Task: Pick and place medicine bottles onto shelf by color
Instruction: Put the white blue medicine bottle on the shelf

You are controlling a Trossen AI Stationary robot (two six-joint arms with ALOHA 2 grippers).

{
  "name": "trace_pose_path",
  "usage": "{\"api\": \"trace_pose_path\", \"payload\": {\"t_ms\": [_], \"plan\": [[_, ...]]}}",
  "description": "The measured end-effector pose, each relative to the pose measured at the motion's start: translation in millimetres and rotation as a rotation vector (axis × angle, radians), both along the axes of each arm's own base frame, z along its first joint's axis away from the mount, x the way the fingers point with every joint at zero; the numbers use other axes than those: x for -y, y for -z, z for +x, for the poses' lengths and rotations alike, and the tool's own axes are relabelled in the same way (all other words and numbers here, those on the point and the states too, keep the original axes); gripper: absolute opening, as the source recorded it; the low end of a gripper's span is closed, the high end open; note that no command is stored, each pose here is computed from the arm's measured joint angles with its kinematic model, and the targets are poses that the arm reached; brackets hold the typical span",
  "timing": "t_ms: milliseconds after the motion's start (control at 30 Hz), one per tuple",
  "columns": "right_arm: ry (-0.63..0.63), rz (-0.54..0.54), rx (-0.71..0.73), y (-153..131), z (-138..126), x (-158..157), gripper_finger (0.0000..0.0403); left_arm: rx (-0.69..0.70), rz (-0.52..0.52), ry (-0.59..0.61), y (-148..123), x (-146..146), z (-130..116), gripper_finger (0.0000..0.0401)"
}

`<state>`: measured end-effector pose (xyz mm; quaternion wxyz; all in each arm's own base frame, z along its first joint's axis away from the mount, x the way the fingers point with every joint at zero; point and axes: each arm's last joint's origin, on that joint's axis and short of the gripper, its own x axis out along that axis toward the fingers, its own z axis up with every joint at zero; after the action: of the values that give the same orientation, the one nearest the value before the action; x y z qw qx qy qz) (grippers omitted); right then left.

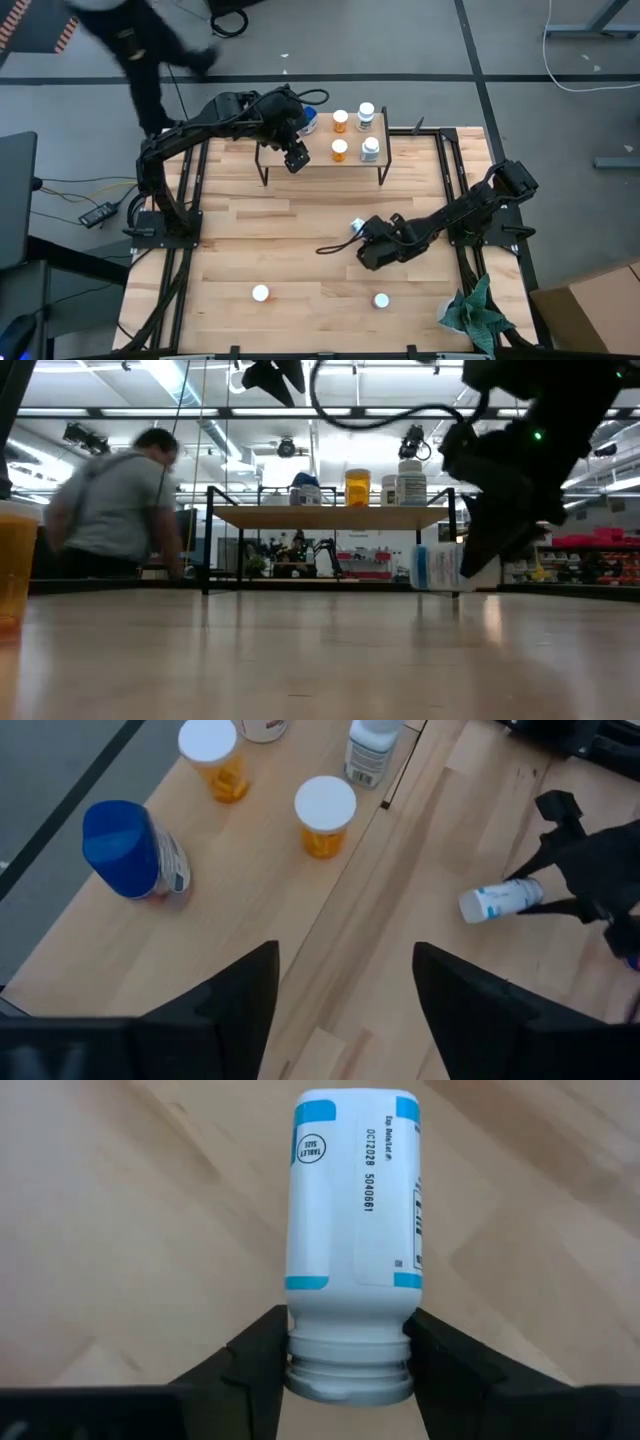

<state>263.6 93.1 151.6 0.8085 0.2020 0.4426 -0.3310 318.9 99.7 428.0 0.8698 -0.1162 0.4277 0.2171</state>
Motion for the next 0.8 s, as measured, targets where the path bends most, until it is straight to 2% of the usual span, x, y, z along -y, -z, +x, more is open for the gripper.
{"api": "trace_pose_path", "payload": {"t_ms": [200, 267, 333, 500, 667, 800], "plan": [[-0.069, -0.008, 0.001, -21.3, 14.2, -2.1, 0.0199, 0.002, -0.004, 0.0, 0.0, 2.0, 0.6, 0.0231], [-0.107, -0.019, 0.006, -35.9, 21.6, -4.7, 0.0192, 0.003, -0.007, 0.004, 0.0, 4.2, 1.2, 0.0231], [-0.157, -0.03, 0.013, -54.5, 29.6, -8.2, 0.0179, 0.005, -0.012, 0.005, 0.6, 7.3, 2.5, 0.023], [-0.269, -0.073, 0.074, -117.5, 49.3, -12.9, 0.0179, 0.008, -0.016, 0.037, 1.4, 18.5, 6.2, 0.0229], [-0.265, -0.128, 0.153, -178.4, 58.2, -0.8, 0.0195, 0.062, -0.036, 0.043, -1.1, 32.2, 12.7, 0.0227], [-0.258, -0.142, 0.18, -206.9, 62.7, 20.7, 0.0191, 0.105, -0.029, 0.075, -3.8, 42.7, 18.1, 0.0227]]}}
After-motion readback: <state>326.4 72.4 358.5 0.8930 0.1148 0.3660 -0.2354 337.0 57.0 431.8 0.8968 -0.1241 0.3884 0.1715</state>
